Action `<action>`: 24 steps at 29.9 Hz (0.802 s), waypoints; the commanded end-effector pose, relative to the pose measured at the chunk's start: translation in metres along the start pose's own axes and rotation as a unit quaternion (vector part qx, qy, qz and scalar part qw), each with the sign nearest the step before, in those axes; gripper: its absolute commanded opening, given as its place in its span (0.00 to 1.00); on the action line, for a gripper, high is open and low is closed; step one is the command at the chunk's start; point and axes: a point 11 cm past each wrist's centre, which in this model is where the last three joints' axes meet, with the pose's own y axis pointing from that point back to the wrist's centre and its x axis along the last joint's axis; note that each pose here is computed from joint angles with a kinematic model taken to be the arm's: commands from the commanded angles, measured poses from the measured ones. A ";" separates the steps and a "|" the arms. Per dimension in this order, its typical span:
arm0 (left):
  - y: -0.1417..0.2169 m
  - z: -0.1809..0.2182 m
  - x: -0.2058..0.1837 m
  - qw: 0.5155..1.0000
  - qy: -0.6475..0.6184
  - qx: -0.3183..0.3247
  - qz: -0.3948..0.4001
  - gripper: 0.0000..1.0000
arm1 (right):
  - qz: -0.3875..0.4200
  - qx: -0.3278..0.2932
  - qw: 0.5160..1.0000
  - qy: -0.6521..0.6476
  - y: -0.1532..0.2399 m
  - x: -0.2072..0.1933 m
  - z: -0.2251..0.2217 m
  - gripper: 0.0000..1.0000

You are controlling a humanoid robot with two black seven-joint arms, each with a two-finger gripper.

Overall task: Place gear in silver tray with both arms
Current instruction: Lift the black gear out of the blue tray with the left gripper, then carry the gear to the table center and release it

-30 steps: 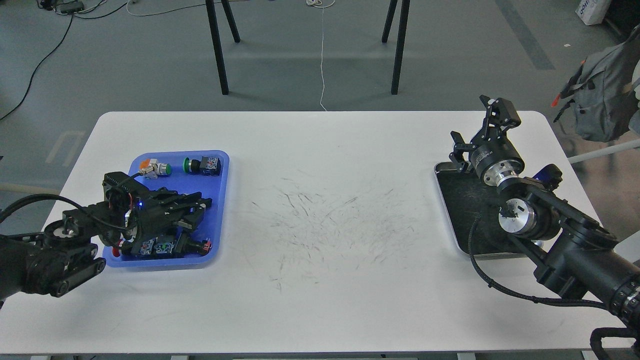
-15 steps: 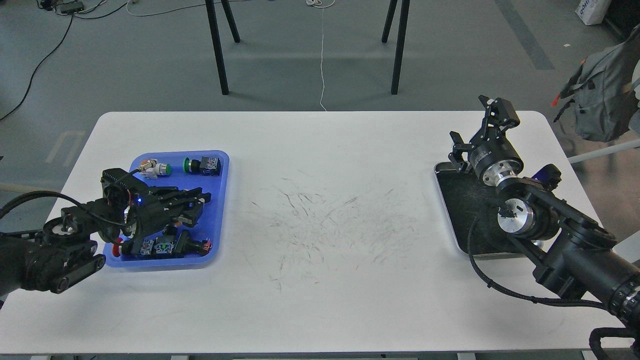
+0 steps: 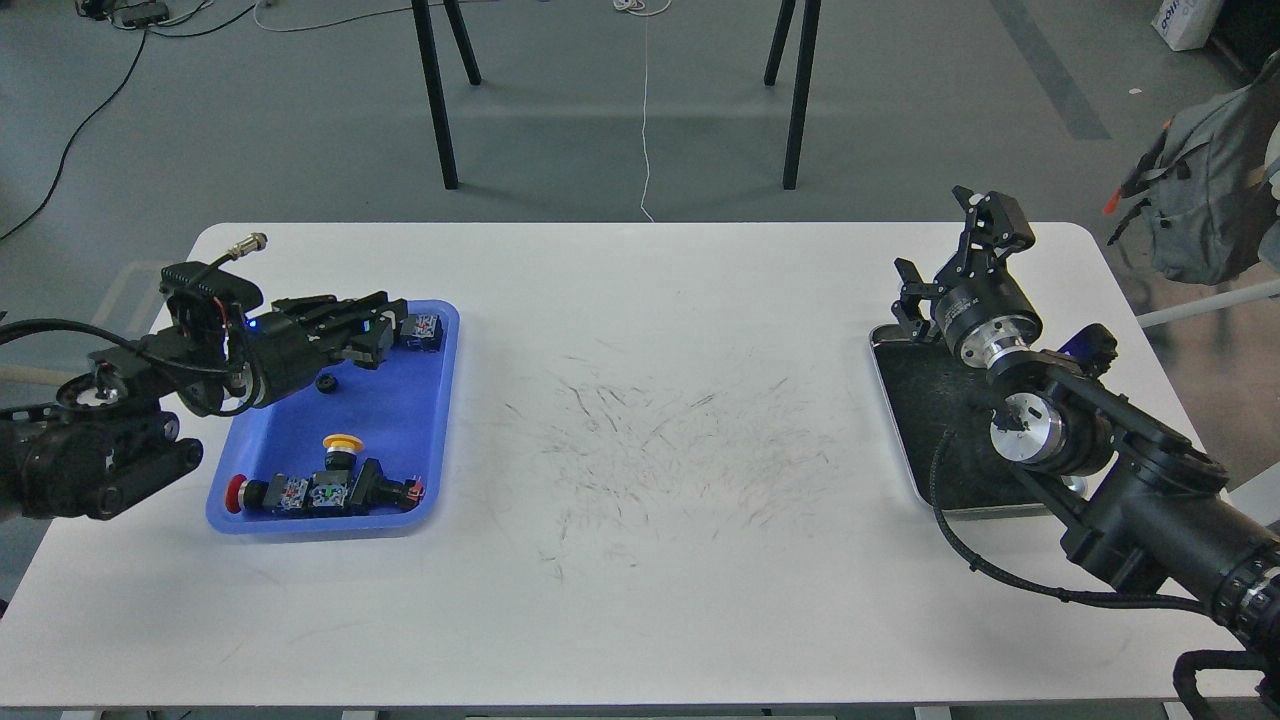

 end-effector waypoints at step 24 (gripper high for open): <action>-0.114 0.270 -0.055 0.947 -0.067 -0.303 -0.085 0.11 | -0.017 0.006 0.999 0.033 -0.013 -0.014 -0.016 1.00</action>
